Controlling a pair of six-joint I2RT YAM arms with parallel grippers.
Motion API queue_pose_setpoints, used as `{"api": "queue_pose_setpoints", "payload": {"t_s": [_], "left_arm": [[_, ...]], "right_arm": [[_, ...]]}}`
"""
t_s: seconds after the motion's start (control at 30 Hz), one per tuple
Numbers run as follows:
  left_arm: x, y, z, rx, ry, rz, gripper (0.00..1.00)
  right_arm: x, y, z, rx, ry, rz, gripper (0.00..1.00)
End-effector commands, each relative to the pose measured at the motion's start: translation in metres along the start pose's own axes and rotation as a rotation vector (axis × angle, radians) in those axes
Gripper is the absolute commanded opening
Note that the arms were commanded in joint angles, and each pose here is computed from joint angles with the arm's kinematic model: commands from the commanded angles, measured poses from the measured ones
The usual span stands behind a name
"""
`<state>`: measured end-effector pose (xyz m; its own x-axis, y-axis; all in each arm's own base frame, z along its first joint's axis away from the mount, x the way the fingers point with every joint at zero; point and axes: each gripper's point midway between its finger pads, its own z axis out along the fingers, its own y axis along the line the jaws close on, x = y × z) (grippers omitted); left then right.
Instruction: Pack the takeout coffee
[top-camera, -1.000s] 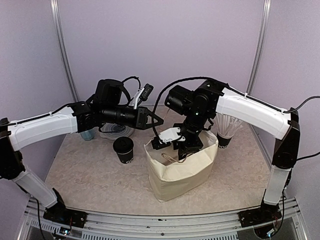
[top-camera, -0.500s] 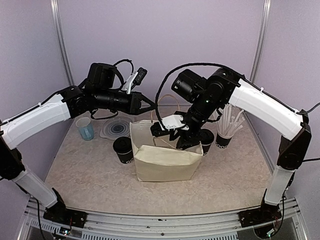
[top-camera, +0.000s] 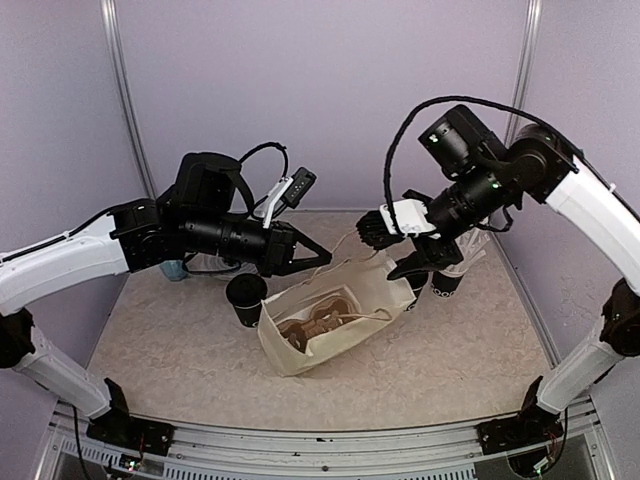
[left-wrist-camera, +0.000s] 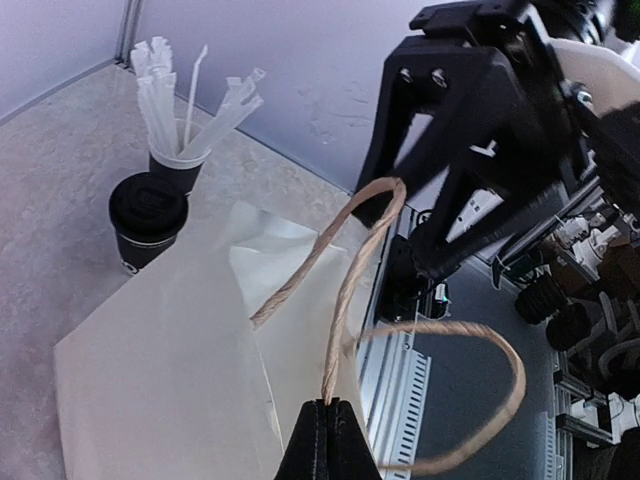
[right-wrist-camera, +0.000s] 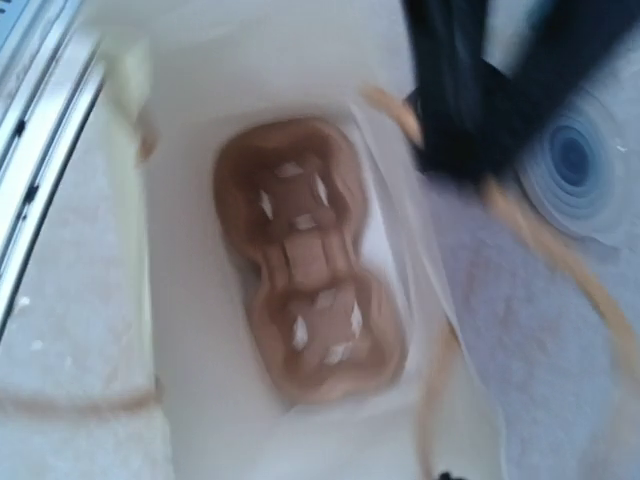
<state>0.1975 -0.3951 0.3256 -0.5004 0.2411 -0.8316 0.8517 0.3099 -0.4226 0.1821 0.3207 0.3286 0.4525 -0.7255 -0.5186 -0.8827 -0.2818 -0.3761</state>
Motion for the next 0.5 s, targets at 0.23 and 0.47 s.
{"api": "queue_pose_setpoints", "payload": {"t_s": [0.23, 0.47], "left_arm": [[0.047, -0.076, -0.002, 0.106, 0.067, 0.006, 0.00], [0.042, -0.083, -0.011, 0.109, 0.047, 0.008, 0.00]], "right_arm": [[0.053, 0.001, -0.024, 0.321, 0.038, 0.091, 0.47], [0.045, -0.004, -0.021, 0.309, 0.006, 0.113, 0.46]]}}
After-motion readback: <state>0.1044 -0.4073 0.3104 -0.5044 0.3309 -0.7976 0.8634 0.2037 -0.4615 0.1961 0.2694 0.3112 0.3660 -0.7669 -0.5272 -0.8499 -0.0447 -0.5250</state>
